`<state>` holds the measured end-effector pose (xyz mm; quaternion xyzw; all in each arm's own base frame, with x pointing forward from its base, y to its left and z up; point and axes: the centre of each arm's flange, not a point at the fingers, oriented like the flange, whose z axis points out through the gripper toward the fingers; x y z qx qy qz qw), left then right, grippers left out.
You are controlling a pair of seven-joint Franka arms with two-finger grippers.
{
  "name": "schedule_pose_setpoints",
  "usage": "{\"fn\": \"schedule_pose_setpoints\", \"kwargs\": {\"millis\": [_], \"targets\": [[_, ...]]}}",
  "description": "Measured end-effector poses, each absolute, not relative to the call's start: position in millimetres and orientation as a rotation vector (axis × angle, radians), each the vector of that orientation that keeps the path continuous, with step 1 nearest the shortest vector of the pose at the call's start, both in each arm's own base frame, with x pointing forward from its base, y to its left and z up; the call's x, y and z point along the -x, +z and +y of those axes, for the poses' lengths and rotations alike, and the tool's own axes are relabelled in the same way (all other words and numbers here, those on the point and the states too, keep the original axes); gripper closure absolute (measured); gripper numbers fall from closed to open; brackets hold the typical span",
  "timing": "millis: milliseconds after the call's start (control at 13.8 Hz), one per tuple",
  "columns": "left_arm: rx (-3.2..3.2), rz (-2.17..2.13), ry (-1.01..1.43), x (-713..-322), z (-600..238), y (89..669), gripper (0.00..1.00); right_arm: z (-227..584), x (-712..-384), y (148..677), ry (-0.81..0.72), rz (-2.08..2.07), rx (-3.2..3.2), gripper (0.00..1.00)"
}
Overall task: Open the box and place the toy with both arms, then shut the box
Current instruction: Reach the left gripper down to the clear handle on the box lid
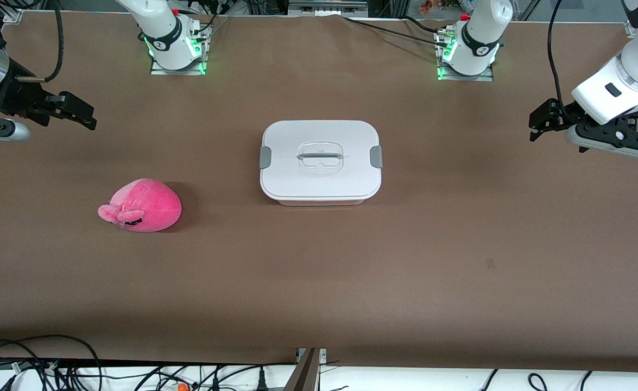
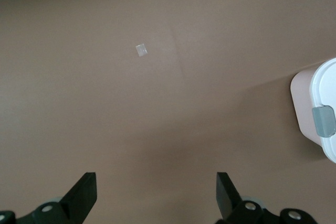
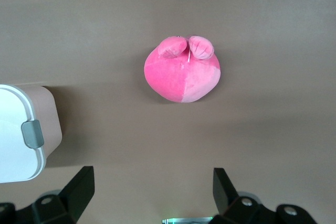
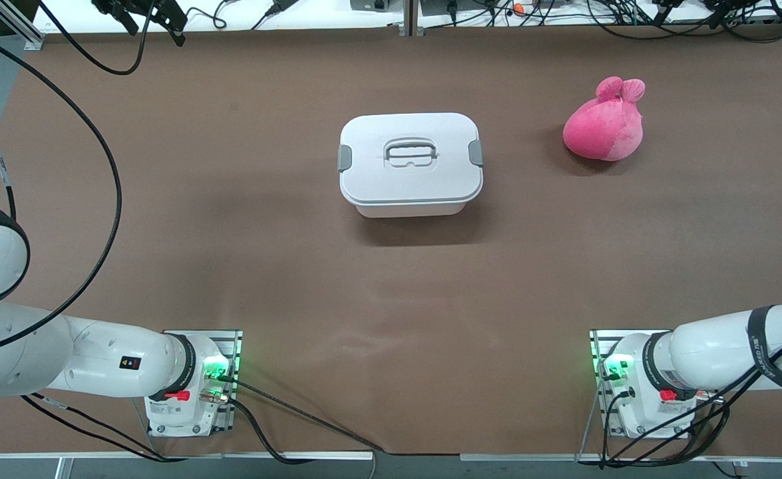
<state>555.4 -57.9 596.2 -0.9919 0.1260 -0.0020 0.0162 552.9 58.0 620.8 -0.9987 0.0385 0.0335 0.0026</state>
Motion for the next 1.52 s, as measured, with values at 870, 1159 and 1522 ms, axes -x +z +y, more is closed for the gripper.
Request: {"fn": "schedule_pose_setpoints", "kwargs": {"millis": [870,1159,1522], "targets": [[3.167,0.438,0.103,-554.5,-76.8,583.5,0.0,62.1,-558.5,625.3,0.021,0.108,3.127,0.0],[3.109,0.893,0.191,-545.5,-126.1,570.1,0.0,62.3,-559.5,625.6,0.01,0.108,3.125,0.0],[2.923,1.477,0.28,-547.5,-249.3,508.6,0.0,58.3,-562.1,623.8,0.004,0.12,3.124,0.0]]}}
